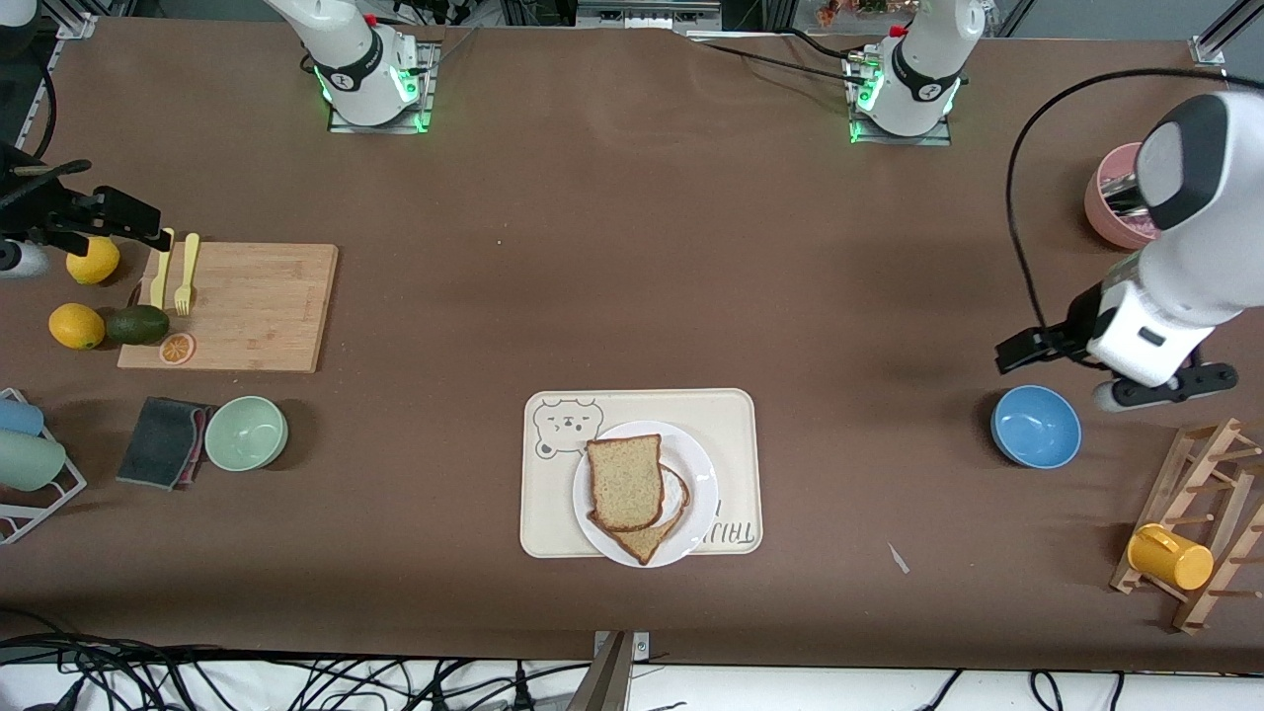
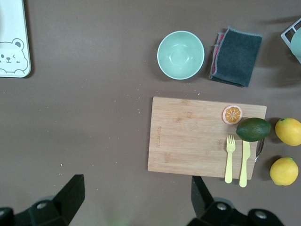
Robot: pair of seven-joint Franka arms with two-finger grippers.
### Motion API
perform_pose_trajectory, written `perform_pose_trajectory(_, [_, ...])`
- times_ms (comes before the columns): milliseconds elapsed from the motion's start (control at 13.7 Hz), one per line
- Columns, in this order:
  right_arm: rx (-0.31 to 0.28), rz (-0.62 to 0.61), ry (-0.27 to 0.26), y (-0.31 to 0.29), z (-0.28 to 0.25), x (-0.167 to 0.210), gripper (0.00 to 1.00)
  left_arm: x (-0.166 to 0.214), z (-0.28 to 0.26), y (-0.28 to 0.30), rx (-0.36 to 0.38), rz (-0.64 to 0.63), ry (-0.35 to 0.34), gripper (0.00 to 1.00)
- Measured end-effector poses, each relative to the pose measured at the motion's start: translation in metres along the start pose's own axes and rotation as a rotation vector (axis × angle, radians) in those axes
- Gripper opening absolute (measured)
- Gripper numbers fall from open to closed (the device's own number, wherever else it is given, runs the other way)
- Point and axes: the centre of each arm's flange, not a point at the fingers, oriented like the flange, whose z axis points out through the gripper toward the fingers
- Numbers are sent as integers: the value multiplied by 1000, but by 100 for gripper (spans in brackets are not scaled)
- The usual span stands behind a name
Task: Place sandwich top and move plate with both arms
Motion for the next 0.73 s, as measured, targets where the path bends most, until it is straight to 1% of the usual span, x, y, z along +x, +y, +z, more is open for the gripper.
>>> perform_pose_trajectory(366, [0, -1, 0, 0, 0, 0, 100, -18, -30, -10, 16, 32, -15, 100])
perform_pose_trajectory(731, [0, -1, 1, 0, 0, 0, 100, -16, -33, -35, 19, 58, -15, 100])
